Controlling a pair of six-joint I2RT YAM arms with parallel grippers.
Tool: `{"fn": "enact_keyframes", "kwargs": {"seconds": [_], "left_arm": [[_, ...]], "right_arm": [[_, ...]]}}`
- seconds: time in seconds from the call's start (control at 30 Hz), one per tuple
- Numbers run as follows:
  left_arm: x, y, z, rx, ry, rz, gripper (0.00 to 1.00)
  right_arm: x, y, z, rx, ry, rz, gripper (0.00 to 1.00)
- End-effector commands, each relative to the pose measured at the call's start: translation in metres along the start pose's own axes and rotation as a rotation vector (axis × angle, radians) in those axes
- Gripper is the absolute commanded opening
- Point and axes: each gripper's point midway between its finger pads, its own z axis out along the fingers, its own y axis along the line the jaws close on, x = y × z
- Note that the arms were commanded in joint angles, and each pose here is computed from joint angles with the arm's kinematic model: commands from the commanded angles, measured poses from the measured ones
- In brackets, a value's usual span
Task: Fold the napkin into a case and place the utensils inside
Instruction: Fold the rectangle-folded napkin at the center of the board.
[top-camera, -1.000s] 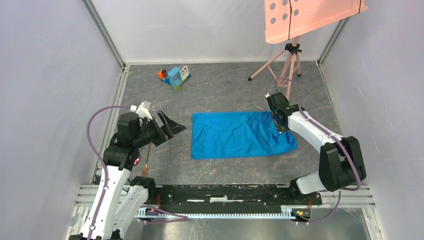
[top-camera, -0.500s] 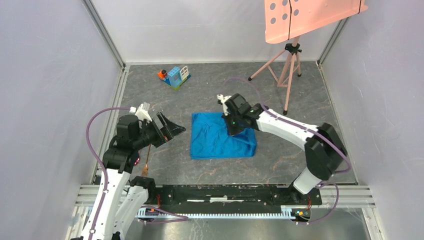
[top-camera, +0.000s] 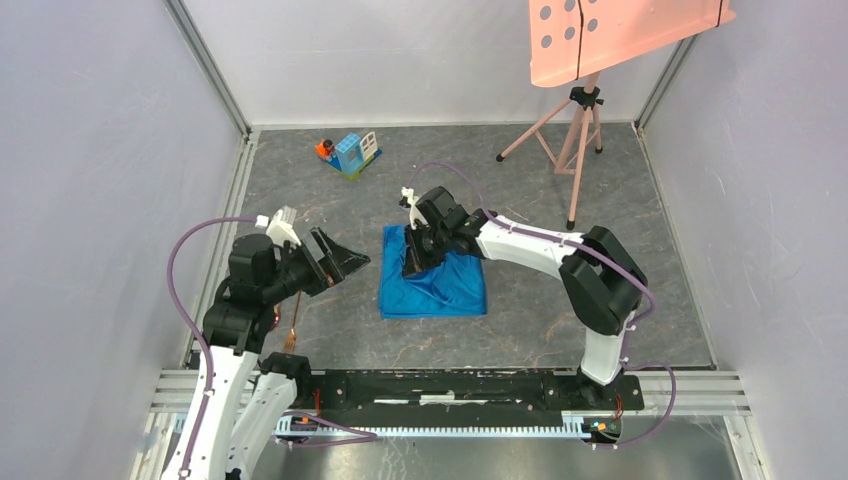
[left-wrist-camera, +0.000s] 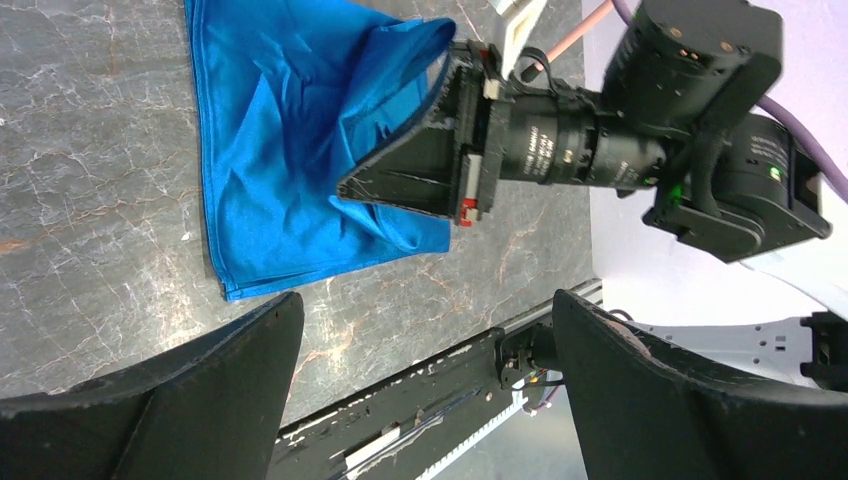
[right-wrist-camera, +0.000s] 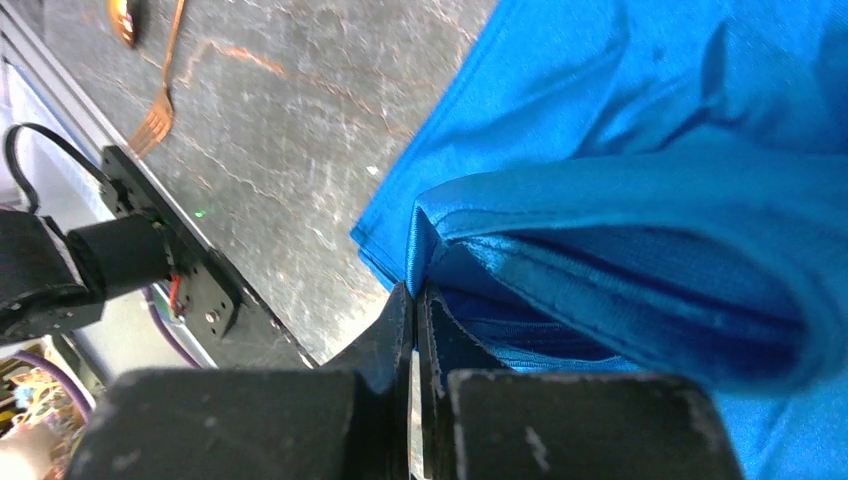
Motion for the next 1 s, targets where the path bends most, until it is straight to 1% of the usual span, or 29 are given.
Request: {"fn": "enact_keyframes", "kwargs": {"seconds": [0.0, 0.57, 0.73, 0.97], "left_arm": [[0.002, -0.005, -0.004, 0.014, -0.001, -0.013, 1.0], [0.002, -0.005, -0.006, 0.008, 0.005, -0.001, 1.0], [0.002, -0.005, -0.006, 0.007, 0.006, -0.003, 1.0], [0.001, -0.007, -0.006, 0.011, 0.008, 0.0, 1.0]], "right_arm": [[-0.025, 0.021, 0.01, -0.084, -0.036, 0.018, 0.0], [-0.026, -0.002, 0.031, -0.013, -0.029, 0.033, 0.0], [-0.033, -0.016, 0.02, 0.045, -0.057, 0.051, 0.0], [-0.03, -0.036, 0.006, 0.088, -0.075, 0.089, 0.0]]}}
